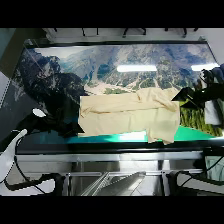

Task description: Fold the shirts.

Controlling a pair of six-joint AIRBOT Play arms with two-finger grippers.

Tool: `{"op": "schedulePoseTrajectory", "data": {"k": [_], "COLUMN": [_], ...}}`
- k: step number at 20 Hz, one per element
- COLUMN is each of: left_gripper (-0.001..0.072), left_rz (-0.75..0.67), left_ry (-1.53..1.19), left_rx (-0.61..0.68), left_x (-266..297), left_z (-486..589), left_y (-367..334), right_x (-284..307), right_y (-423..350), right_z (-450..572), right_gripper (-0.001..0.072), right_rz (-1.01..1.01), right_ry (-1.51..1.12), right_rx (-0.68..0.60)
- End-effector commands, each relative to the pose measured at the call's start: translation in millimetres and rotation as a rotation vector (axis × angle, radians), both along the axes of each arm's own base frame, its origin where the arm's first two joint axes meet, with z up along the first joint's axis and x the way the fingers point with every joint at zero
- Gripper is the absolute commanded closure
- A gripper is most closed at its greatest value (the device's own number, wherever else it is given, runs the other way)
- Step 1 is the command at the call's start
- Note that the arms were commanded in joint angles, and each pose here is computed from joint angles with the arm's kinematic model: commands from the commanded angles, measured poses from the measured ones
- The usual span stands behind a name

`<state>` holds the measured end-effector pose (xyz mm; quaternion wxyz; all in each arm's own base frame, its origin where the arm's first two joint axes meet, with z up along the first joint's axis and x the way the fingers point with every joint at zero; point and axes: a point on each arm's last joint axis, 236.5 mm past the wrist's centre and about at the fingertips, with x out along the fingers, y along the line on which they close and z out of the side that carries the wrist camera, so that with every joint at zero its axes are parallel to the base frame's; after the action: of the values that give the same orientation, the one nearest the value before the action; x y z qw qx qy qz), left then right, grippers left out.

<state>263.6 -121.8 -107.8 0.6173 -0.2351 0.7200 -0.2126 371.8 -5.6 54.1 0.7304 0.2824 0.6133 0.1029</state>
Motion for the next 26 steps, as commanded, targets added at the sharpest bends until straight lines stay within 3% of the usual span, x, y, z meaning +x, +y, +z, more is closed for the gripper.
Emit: {"op": "schedulePoseTrajectory", "data": {"k": [1, 3, 4, 6, 10, 15, 19, 26], "left_gripper": [0.0401, 0.0621, 0.0693, 0.0693, 0.0694, 0.0693, 0.0693, 0.0693], "left_rz": [-0.013, -0.047, -0.065, -0.115, -0.156, -0.005, 0.002, -0.009], "left_ry": [-0.071, -0.121, -0.136, -0.170, -0.202, -0.214, -0.207, -0.238], "left_rx": [0.022, 0.038, 0.035, 0.042, 0.196, 0.208, 0.207, 0.202], "left_x": [24, 33, 36, 41, 33, 10, -10, 0], "left_z": [-13, -11, -7, 7, 36, 48, 46, 67], "left_y": [-13, -24, -30, -32, 18, 56, 55, 55], "right_x": [-2, -5, -12, -34, -77, -89, -95, -95], "right_y": [3, -1, -4, -7, -30, -39, -13, 38], "right_z": [10, 5, -6, -39, -83, -110, -130, -159], "right_gripper": [0.0010, 0.0011, 0.0011, 0.0011, 0.0011, 0.0012, 0.0012, 0.0018], "right_rz": [0.005, 0.020, 0.033, 0.012, -0.134, -0.185, -0.200, -0.151], "right_ry": [-0.030, -0.025, -0.002, 0.069, 0.171, 0.166, 0.157, 0.142], "right_rx": [-0.002, -0.027, -0.044, -0.028, 0.040, 0.051, 0.133, 0.125]}}
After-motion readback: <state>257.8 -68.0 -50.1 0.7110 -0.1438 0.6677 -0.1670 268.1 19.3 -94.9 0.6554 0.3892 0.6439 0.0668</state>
